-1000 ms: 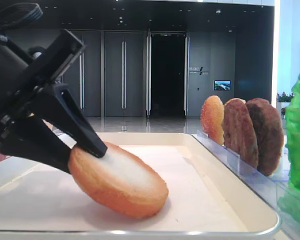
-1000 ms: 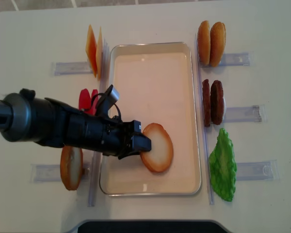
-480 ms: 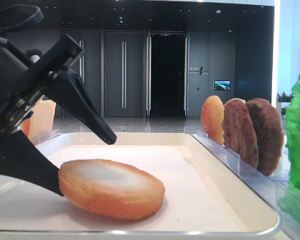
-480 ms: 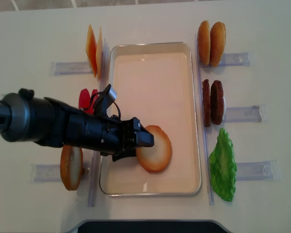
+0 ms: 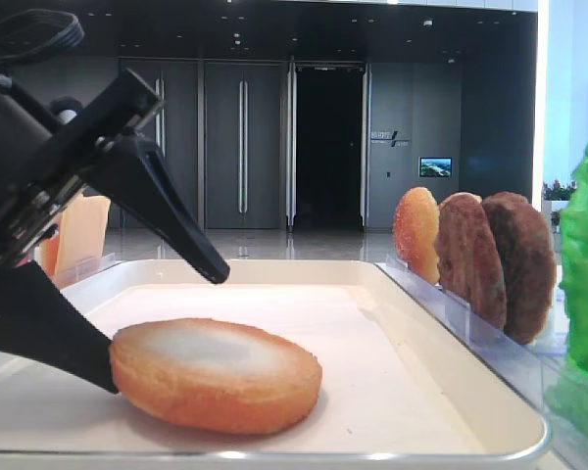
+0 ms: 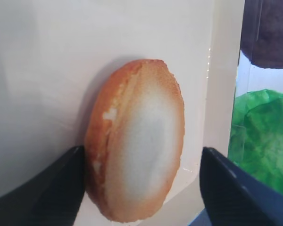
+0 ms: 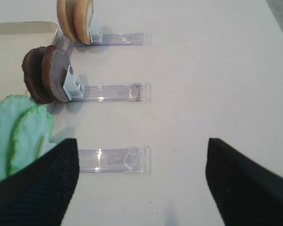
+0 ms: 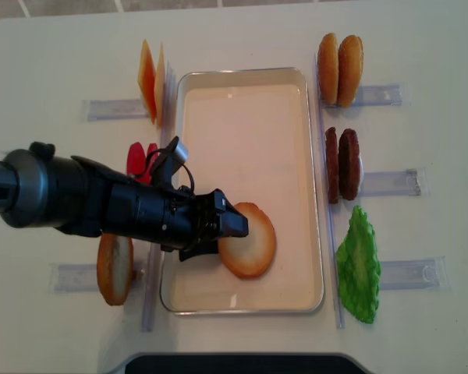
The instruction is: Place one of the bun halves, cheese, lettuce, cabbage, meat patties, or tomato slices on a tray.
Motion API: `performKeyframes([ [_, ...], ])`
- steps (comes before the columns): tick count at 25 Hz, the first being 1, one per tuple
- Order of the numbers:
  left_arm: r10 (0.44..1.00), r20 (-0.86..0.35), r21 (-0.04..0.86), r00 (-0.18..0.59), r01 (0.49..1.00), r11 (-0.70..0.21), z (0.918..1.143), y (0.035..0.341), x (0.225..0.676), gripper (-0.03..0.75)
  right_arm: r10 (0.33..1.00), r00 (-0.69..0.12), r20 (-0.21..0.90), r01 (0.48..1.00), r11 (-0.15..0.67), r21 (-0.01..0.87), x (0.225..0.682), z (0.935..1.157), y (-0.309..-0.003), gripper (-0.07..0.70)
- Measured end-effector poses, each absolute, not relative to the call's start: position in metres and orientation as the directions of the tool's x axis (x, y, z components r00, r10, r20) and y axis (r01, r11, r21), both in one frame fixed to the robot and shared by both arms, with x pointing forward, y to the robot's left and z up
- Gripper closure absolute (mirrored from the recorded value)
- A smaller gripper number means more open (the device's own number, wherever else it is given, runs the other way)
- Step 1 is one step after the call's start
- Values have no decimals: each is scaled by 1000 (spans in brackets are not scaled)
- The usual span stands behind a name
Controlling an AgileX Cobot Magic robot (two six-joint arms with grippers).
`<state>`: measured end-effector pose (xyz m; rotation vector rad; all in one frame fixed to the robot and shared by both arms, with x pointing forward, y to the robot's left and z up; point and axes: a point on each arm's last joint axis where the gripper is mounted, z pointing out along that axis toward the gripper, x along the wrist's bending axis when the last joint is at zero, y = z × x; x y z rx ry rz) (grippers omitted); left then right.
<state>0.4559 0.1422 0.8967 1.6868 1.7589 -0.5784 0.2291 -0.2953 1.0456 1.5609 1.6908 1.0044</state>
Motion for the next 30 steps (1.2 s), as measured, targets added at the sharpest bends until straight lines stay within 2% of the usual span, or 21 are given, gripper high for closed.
performKeyframes([
  [7, 719, -695, 110, 22, 991, 76, 897, 142, 455, 148, 993, -109, 52, 521, 12, 854, 229, 1046, -295, 76],
  [14, 731, -680, 166, 56, 983, 80, 911, 146, 455, 148, 993, -109, 52, 521, 12, 854, 229, 1046, -295, 76],
  [19, 753, -656, 170, 59, 983, 70, 919, 149, 452, 148, 993, -109, 52, 521, 12, 854, 229, 1046, -295, 76],
  [24, 769, -634, 205, 80, 977, 67, 934, 154, 448, 148, 993, -109, 52, 521, 12, 854, 229, 1046, -295, 76],
  [30, 754, -641, 298, 145, 952, 70, 964, 159, 441, 148, 993, -109, 52, 521, 12, 854, 229, 1046, -295, 76],
])
